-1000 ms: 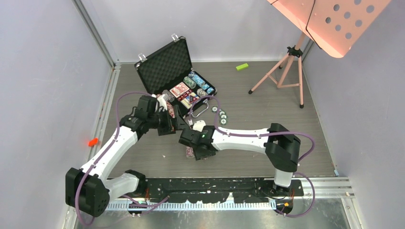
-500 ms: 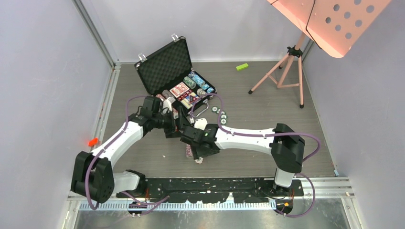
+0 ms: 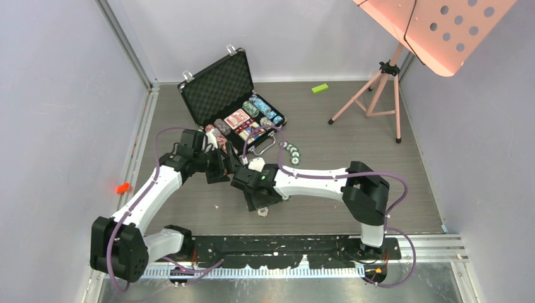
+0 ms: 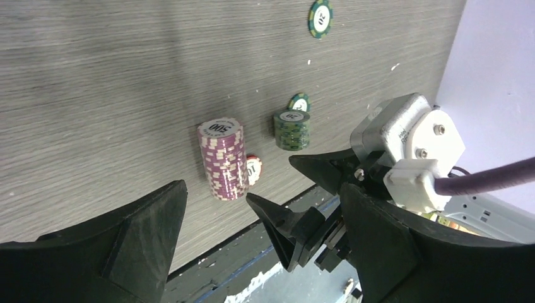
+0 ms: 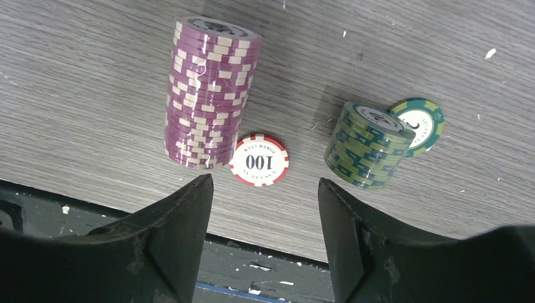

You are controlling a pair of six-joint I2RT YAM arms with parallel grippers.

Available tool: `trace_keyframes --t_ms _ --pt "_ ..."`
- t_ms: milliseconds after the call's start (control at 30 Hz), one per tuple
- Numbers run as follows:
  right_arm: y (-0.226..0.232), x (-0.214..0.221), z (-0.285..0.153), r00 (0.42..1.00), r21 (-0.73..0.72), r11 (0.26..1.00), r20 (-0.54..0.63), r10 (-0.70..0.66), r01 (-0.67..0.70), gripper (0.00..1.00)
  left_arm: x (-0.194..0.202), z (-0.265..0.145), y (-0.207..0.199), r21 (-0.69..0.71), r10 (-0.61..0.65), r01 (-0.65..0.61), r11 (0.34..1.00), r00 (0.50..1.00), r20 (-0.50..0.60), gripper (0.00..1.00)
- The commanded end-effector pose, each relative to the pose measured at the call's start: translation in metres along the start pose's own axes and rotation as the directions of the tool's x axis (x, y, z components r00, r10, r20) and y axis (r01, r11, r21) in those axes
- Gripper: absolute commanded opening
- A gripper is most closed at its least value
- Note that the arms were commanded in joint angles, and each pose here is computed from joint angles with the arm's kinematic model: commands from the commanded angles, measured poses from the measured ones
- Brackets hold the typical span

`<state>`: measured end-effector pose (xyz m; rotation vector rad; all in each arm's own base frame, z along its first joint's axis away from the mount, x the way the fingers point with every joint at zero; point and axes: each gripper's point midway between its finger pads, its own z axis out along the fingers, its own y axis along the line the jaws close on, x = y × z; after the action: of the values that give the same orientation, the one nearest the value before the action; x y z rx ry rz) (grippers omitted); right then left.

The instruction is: Pack up texas hold em set

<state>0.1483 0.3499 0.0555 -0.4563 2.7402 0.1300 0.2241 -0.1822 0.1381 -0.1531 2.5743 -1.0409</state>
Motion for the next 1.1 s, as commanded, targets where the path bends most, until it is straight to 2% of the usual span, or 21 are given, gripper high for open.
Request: trace_keyframes --t_ms 0,600,633,733,800,933,1067 --pt "0.015 0.002 0.004 0.999 -0.035 0.999 -0.017 -0.031 0.031 0.68 -0.016 -0.012 -0.015 0.024 0.06 -0.061 0.998 0.996 0.069 0.96" --pt "0.002 0.039 0.049 0.99 0.032 0.998 -0.133 -0.045 0.05 0.67 -0.013 -0.009 -0.009 0.01 0.064 -0.064 0.998 0.996 0.055 0.96" --pt "0.002 0.04 0.049 0.99 0.03 0.998 -0.135 -0.044 0.048 0.66 -0.013 -0.009 -0.009 0.009 0.064 -0.065 0.998 0.996 0.058 0.96" --pt "0.002 0.043 0.05 0.989 0.029 0.999 -0.143 -0.037 0.042 0.53 -0.015 -0.009 -0.006 -0.004 0.065 -0.064 0.998 0.996 0.066 0.96" --pt "0.0 0.042 0.048 0.99 0.039 0.999 -0.139 -0.031 0.037 0.49 -0.015 -0.008 -0.005 -0.008 0.062 -0.062 0.998 0.996 0.061 0.96" --pt "-0.008 0.041 0.043 0.991 0.06 0.998 -0.13 -0.02 0.028 0.42 -0.016 -0.007 -0.007 -0.002 0.06 -0.06 0.998 0.997 0.056 0.96" --pt "-0.015 0.039 0.036 0.993 0.07 0.997 -0.114 -0.014 0.022 0.41 -0.016 -0.011 -0.01 0.006 0.066 -0.067 0.998 0.996 0.066 0.95"
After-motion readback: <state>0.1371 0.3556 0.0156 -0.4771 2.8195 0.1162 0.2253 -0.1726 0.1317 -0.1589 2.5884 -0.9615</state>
